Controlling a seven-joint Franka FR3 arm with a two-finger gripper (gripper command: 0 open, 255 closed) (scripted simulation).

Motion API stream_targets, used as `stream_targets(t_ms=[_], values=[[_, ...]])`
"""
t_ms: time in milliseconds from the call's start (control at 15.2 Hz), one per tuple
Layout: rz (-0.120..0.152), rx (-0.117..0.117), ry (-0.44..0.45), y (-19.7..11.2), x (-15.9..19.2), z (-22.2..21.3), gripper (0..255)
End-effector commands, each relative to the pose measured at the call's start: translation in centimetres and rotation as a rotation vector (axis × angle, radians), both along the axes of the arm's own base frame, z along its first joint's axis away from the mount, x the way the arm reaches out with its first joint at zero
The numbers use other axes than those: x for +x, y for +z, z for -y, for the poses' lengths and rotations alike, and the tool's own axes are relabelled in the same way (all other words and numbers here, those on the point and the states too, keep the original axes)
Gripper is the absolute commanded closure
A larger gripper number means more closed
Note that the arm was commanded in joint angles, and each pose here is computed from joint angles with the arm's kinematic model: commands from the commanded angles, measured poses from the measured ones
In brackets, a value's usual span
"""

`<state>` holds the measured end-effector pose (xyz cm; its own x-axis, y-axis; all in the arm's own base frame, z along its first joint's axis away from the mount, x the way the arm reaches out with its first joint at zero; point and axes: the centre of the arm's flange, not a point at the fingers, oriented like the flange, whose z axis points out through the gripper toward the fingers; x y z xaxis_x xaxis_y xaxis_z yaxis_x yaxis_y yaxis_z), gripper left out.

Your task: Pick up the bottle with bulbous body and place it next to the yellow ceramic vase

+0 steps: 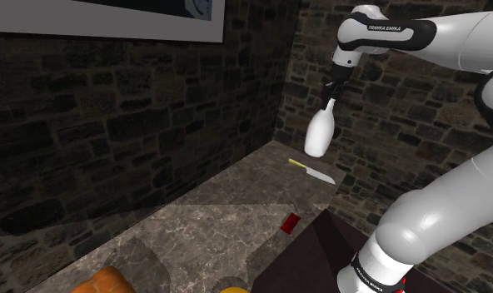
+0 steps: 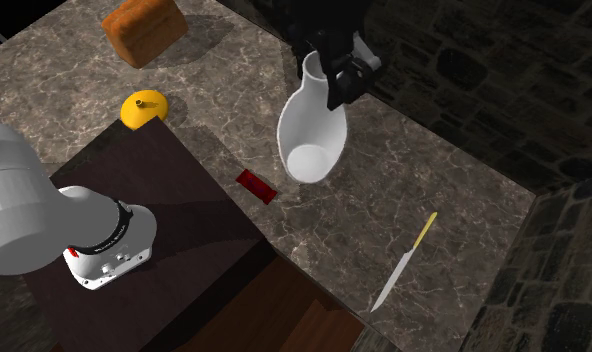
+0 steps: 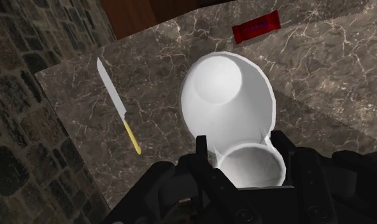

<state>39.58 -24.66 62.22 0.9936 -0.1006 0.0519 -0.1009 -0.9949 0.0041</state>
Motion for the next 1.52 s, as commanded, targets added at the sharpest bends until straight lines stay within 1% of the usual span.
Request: stream_targets(t_ms=[0,1452], values=[[0.000,-0.001,-0.001,0.0,-0.1,-2.9,255],[0.000,-0.001,-0.001,0.1,-1.9,-31.9,255]])
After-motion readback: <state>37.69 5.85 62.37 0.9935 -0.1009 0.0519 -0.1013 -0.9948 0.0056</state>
